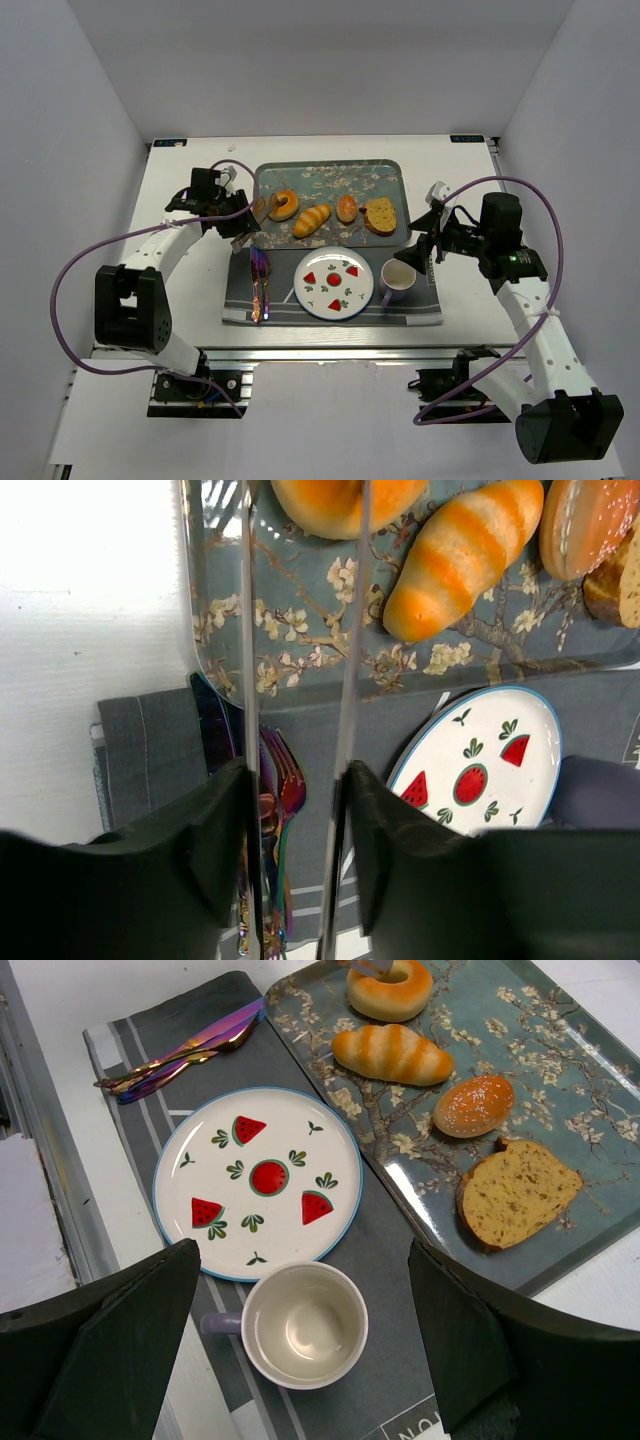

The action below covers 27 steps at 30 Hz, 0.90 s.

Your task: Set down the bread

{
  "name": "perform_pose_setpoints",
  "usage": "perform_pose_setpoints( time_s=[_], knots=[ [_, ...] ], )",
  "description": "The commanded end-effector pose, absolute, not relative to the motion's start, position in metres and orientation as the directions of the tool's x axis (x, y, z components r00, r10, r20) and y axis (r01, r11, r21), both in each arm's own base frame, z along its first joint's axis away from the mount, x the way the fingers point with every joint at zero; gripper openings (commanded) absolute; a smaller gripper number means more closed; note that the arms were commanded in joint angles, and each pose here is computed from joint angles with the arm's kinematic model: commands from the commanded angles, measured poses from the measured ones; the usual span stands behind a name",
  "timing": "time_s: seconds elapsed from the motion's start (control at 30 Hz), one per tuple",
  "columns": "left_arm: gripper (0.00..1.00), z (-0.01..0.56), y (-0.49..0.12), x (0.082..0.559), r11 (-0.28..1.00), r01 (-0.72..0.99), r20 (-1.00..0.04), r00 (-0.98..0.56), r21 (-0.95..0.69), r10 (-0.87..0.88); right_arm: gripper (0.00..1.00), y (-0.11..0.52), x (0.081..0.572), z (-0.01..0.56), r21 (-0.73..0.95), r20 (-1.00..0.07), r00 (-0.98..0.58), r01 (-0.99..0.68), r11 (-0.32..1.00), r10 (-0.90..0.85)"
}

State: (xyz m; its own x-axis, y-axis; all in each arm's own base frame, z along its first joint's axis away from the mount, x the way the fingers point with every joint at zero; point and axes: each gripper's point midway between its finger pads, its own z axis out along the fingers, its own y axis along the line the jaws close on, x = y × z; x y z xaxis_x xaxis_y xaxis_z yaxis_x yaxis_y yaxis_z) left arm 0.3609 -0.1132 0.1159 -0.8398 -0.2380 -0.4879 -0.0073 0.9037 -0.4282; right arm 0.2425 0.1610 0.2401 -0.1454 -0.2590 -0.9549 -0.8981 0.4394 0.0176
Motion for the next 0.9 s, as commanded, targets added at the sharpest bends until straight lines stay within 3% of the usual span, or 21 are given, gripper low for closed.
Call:
perform_pose_setpoints(
  time_s=[0.0, 0.1, 0.13, 0.3, 0.53, 0.87],
  knots=[
    [0.5, 0.119, -0.118, 0.362, 0.899, 0.026, -0.501, -0.837, -0.438, -0.22, 0.89, 0.162, 0.242, 0.248, 0.011, -0.963, -0.125, -0.903, 0.429, -0.238],
    [0.32, 0.129, -0.122, 0.365, 0.888, 0.042, -0.521, -0.822, -0.457, -0.23, 0.89, 0.162, 0.241, 0.248, 0.014, -0.963, -0.128, -0.903, 0.43, -0.238],
    [0.19, 0.135, -0.123, 0.367, 0.885, 0.044, -0.53, -0.814, -0.464, -0.238, 0.89, 0.162, 0.241, 0.248, 0.015, -0.963, -0.13, -0.902, 0.431, -0.238],
    [0.01, 0.175, -0.128, 0.369, 0.863, 0.086, -0.585, -0.768, -0.498, -0.261, 0.89, 0.161, 0.24, 0.248, 0.015, -0.962, -0.13, -0.902, 0.432, -0.238],
    [0.0, 0.226, -0.141, 0.326, 0.791, 0.196, -0.629, -0.724, -0.579, -0.281, 0.89, 0.16, 0.239, 0.25, 0.015, -0.964, -0.129, -0.9, 0.435, -0.234],
    [0.0, 0.192, -0.188, 0.22, 0.684, 0.285, -0.523, -0.836, -0.671, -0.164, 0.89, 0.16, 0.24, 0.255, 0.0, -0.964, -0.115, -0.902, 0.431, -0.241]
  ],
)
